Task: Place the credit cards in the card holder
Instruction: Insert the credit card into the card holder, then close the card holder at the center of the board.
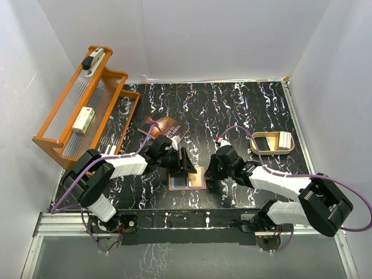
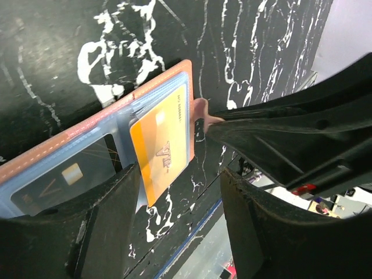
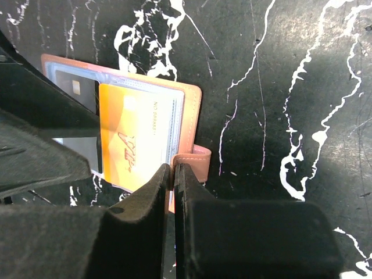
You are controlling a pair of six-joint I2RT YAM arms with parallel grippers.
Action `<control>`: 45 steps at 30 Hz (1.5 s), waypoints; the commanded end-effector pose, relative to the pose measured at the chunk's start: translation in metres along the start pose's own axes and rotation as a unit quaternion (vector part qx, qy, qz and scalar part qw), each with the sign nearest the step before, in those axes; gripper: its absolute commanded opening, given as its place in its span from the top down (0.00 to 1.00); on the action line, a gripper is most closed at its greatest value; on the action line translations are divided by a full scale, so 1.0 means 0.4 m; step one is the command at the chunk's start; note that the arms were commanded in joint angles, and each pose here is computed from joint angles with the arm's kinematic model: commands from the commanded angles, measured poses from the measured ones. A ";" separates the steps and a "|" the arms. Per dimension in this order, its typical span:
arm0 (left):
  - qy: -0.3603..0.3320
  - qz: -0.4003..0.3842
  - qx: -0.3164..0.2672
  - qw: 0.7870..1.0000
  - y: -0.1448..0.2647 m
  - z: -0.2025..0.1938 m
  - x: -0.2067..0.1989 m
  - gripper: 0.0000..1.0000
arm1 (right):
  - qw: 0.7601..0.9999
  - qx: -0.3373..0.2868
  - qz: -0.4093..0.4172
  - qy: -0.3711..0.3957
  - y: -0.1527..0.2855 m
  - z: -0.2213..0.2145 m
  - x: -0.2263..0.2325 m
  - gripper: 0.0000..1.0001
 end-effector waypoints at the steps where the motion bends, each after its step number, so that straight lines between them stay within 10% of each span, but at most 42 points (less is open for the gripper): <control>1: -0.047 -0.039 -0.002 0.998 -0.001 0.020 -0.066 0.45 | 1.000 -0.020 0.016 0.016 -0.015 0.029 0.026 1.00; 27: -0.042 0.212 -0.038 0.976 0.158 0.017 0.100 0.22 | 0.999 -0.044 -0.002 0.021 0.021 0.045 0.008 1.00; 45: 0.006 0.151 -0.009 0.989 0.088 -0.017 0.097 0.19 | 1.000 -0.021 -0.021 0.007 -0.025 -0.004 -0.042 1.00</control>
Point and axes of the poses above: each gripper's point midway between its finger pads, its own y axis back along the fingers, its own x axis along the line the jaws close on, z = x × y, the point moved 1 cm from there along y, back along the fingers, and after that the axes turned 8 degrees about -y, right-handed, at the moved point
